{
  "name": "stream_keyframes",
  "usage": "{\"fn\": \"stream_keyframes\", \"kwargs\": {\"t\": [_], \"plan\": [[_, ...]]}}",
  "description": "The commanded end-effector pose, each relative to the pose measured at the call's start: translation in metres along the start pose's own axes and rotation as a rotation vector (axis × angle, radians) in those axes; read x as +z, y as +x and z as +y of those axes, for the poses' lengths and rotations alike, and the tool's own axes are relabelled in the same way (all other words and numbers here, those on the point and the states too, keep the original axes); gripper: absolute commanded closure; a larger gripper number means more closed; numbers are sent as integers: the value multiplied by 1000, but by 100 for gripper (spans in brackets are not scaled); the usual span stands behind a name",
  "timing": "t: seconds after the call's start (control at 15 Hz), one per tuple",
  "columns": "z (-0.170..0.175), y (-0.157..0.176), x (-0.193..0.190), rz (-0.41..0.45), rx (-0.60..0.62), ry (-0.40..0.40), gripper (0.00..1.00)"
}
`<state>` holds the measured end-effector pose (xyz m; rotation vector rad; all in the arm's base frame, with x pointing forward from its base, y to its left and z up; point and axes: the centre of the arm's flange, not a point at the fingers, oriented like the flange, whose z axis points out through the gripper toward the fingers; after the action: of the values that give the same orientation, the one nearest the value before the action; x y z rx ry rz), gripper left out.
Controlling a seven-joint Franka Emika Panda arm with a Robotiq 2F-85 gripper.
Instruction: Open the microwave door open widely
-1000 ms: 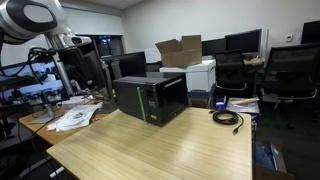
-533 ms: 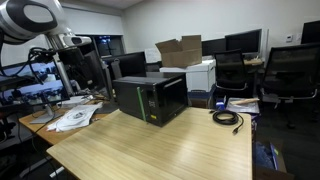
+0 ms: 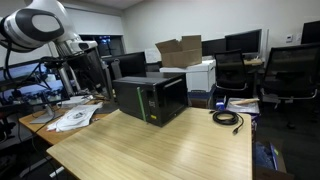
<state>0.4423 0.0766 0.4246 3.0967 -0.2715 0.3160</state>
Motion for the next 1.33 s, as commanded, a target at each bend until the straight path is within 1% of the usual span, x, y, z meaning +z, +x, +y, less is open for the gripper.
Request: {"fn": "stream_keyframes", "kwargs": {"t": [0.0, 0.27, 0.53, 0.73, 0.93, 1.27], "plan": [[12, 7, 22, 67, -32, -4, 0], [32, 21, 51, 156, -48, -26, 0], [52, 34, 77, 204, -63, -45, 0], [62, 42, 95, 235, -79, -47, 0], [63, 50, 110, 262, -107, -41, 0], [52, 69, 130, 300, -139, -8, 0]]}}
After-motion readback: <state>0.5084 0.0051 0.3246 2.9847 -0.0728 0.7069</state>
